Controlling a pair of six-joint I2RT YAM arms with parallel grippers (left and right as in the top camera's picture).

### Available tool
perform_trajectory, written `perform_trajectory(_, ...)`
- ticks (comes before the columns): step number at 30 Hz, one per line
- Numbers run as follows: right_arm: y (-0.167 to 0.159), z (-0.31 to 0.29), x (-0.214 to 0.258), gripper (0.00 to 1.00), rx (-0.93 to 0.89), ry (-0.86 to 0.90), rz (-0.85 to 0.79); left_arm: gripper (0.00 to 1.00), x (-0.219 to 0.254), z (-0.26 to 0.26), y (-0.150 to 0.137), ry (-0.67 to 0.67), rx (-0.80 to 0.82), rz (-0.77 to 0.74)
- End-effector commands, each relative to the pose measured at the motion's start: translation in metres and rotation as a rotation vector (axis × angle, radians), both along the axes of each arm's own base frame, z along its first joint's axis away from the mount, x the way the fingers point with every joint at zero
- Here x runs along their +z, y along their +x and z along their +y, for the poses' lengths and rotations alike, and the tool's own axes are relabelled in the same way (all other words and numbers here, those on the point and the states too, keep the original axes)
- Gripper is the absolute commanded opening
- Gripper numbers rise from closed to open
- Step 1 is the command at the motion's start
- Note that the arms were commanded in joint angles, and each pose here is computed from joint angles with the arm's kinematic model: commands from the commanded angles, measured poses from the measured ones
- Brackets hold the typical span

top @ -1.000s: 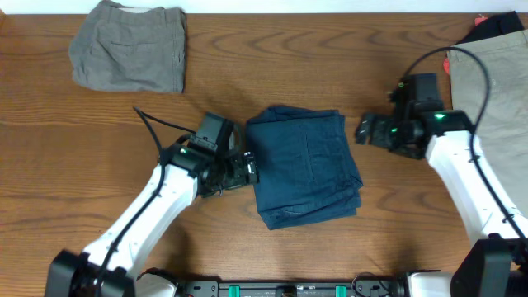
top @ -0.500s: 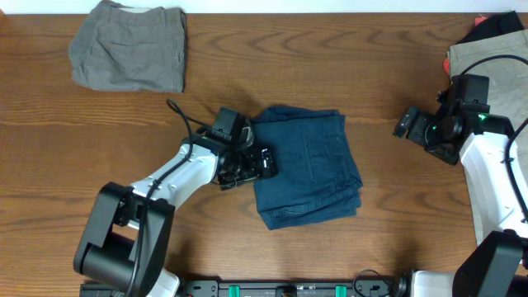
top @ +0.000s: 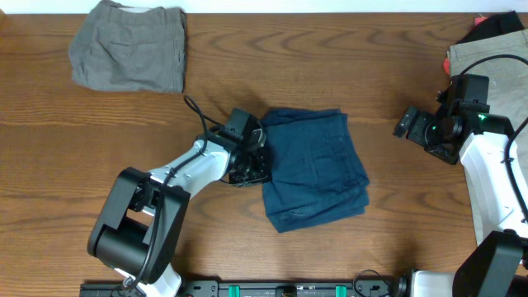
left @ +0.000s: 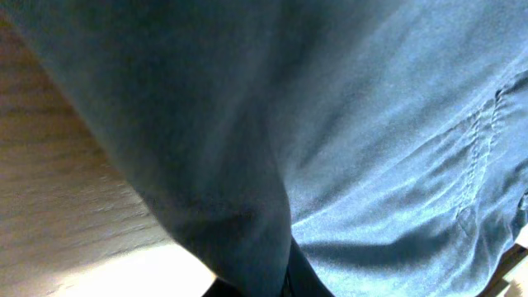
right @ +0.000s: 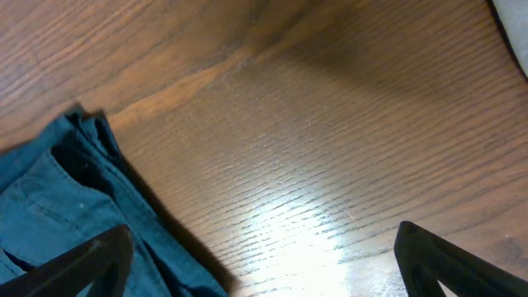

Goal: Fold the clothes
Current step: 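Release the right gripper and grasp the folded shorts with the left, then carry the folded shorts with the left gripper onto the grey shorts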

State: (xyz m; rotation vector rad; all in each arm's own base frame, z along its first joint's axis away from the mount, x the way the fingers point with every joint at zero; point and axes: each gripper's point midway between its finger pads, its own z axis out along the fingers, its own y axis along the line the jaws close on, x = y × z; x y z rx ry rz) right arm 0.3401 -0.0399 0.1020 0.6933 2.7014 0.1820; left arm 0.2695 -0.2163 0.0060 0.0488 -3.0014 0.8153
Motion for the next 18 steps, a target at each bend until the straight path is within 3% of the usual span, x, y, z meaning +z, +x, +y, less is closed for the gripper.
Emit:
perform_trajectory(1, 0.002, -0.003, 0.004, 0.99, 0.008, -0.011, -0.014, 0.06, 0.012, 0.017, 0.030, 0.081, -0.034, -0.091)
perform_trajectory(6, 0.002, -0.003, 0.004, 0.99, 0.009, -0.011, -0.013, 0.06, 0.051, 0.062, 0.084, 0.298, -0.039, -0.242)
perform_trajectory(11, 0.002, -0.003, 0.004, 0.99, 0.008, -0.011, -0.014, 0.06, 0.094, 0.109, 0.141, 0.419, -0.035, -0.428)
perform_trajectory(18, 0.002, -0.003, 0.004, 0.99, 0.008, -0.011, -0.014, 0.06, 0.130, 0.188, 0.192, 0.621, 0.047, -0.596)
